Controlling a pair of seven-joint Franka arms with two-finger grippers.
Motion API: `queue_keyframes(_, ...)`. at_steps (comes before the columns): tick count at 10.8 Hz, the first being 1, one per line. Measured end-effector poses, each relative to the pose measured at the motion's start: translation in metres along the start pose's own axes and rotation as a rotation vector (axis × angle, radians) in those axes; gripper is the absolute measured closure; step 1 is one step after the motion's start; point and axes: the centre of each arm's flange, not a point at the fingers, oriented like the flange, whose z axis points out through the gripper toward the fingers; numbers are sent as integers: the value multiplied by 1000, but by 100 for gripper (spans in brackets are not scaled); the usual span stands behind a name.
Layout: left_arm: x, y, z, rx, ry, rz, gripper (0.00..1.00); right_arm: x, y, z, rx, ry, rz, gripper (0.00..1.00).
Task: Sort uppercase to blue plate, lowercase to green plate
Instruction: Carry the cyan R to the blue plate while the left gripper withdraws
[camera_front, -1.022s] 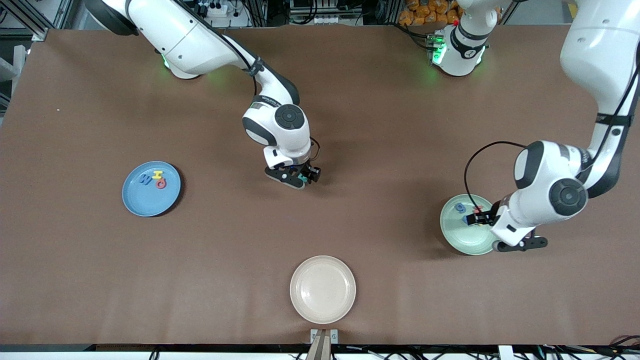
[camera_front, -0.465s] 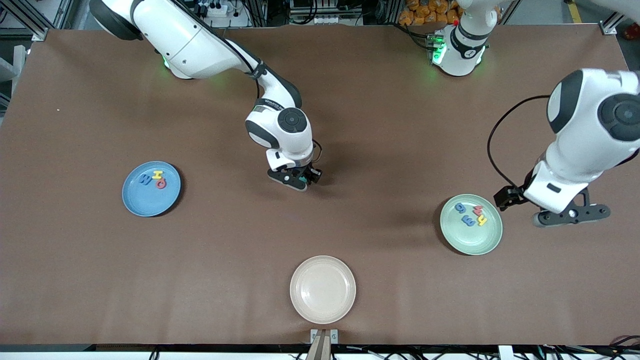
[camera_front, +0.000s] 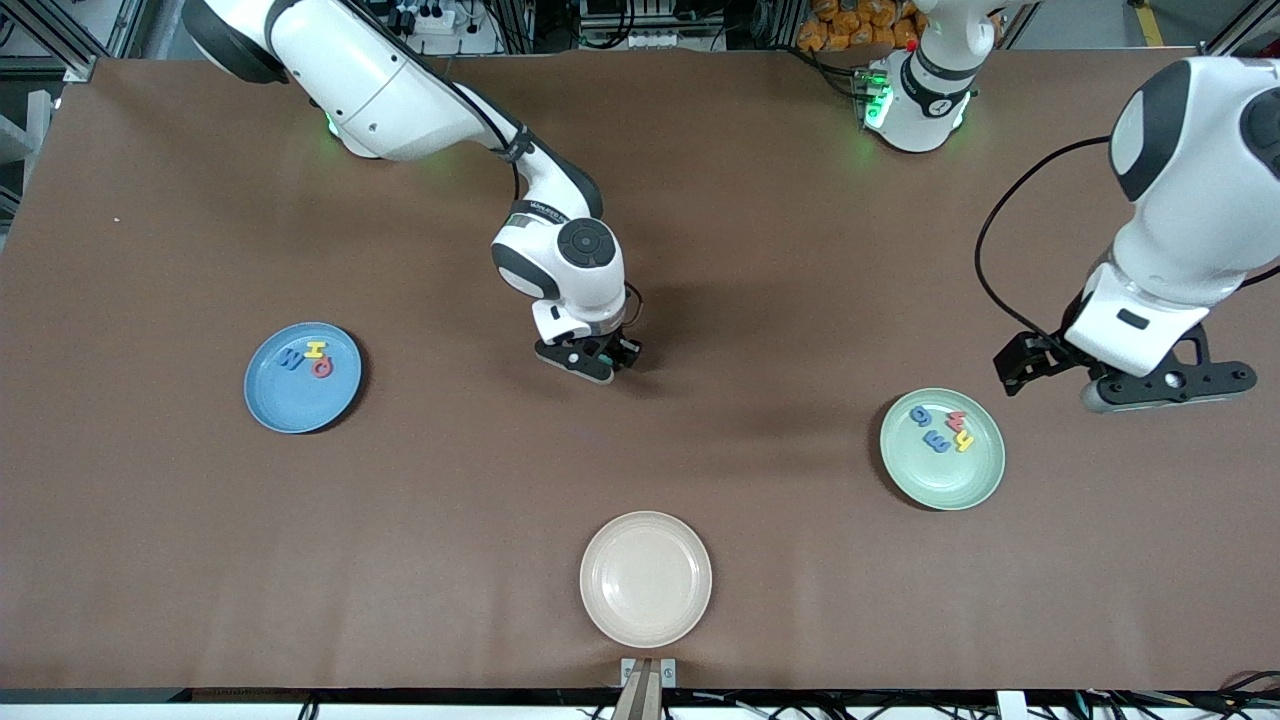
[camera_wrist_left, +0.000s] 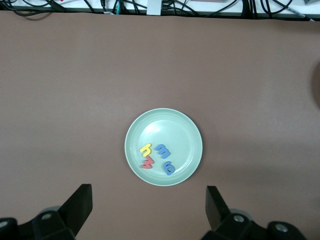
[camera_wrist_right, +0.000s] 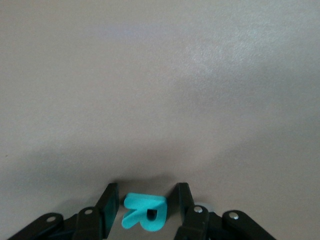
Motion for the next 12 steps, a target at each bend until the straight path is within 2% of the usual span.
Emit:
queue_keyframes(2,0,-20,-12,-18,2,30,0,0,0,0,1,1,-1,46)
queue_keyframes(6,-9,-25,-58,-26,-43,53,0,0,-2,-2,5,3,-2,63)
queue_keyframes(12,-10,-31,-65,-21,-59,46,0,6,-4,-5,11,14,1,63)
